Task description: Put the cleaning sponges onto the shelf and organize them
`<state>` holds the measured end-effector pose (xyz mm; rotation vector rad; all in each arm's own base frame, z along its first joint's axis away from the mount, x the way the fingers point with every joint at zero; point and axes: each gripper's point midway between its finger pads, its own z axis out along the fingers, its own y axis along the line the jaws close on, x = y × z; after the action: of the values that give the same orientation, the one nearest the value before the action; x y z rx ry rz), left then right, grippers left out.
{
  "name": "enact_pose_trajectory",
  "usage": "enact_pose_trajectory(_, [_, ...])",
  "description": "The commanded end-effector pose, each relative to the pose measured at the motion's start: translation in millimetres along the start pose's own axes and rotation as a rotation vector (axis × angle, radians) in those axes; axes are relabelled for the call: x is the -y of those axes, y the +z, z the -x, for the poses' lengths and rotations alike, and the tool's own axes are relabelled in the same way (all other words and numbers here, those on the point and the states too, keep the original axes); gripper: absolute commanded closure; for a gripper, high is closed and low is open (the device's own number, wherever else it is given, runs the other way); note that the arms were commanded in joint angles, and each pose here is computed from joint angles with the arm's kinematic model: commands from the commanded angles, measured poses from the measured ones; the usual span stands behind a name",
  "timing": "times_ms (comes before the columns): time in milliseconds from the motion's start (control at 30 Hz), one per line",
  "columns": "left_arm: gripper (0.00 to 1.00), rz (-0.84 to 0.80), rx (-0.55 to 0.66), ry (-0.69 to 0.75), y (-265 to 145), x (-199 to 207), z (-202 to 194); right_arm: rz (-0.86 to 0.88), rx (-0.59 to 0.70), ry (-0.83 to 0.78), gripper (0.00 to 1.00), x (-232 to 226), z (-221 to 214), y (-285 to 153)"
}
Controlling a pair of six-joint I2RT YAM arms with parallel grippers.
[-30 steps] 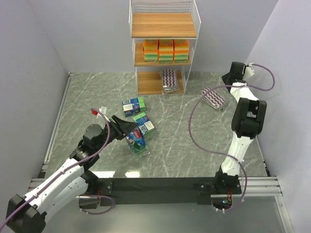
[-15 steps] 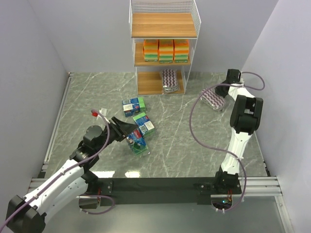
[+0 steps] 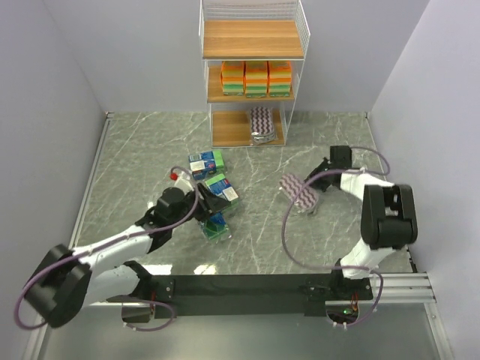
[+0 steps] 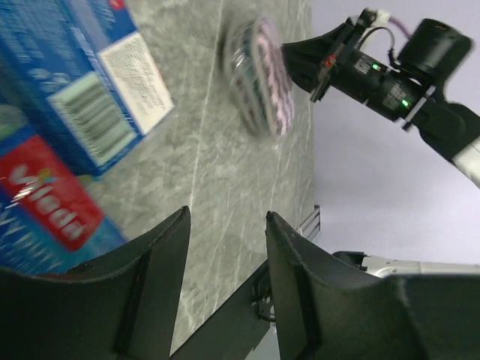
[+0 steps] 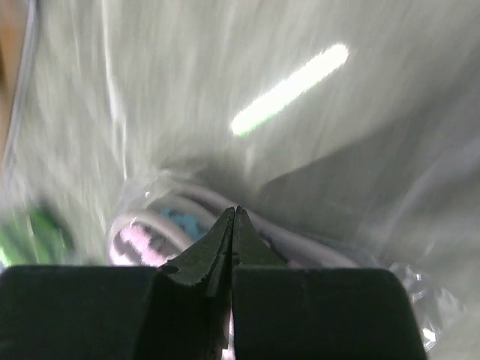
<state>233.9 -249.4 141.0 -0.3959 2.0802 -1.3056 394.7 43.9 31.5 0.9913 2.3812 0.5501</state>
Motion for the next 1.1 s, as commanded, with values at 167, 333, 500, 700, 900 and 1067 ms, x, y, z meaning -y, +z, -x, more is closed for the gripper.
enact_pose_trajectory(167, [0.53,-0.149,-0.103,0.109,52,65,-11,0.186,-0.081,-0.157,1.0,-26,-70,-47])
enact_pose_trajectory(333, [0.54,-0.155,-0.248,0.234,86,84,-24,0.19,-0.145,-0.302,1.0,-18,-81,-50])
enact_pose_trajectory(500, [0.52,-0.012,-0.408,0.426,125,49,-34,0.205,-0.229,-0.368,1.0,-14,-92,-44])
enact_pose_trajectory(700, [0.51,0.112,-0.497,0.621,147,28,-18,0.234,-0.262,-0.404,1.0,-16,-98,-46])
enact_pose_trajectory(900, [0.44,0.104,-0.562,0.642,146,12,-16,0.234,-0.262,-0.414,1.0,-17,-98,-48])
enact_pose_trajectory(1067, [0.39,0.007,-0.635,0.619,151,13,-35,0.231,-0.269,-0.405,1.0,-15,-100,-46])
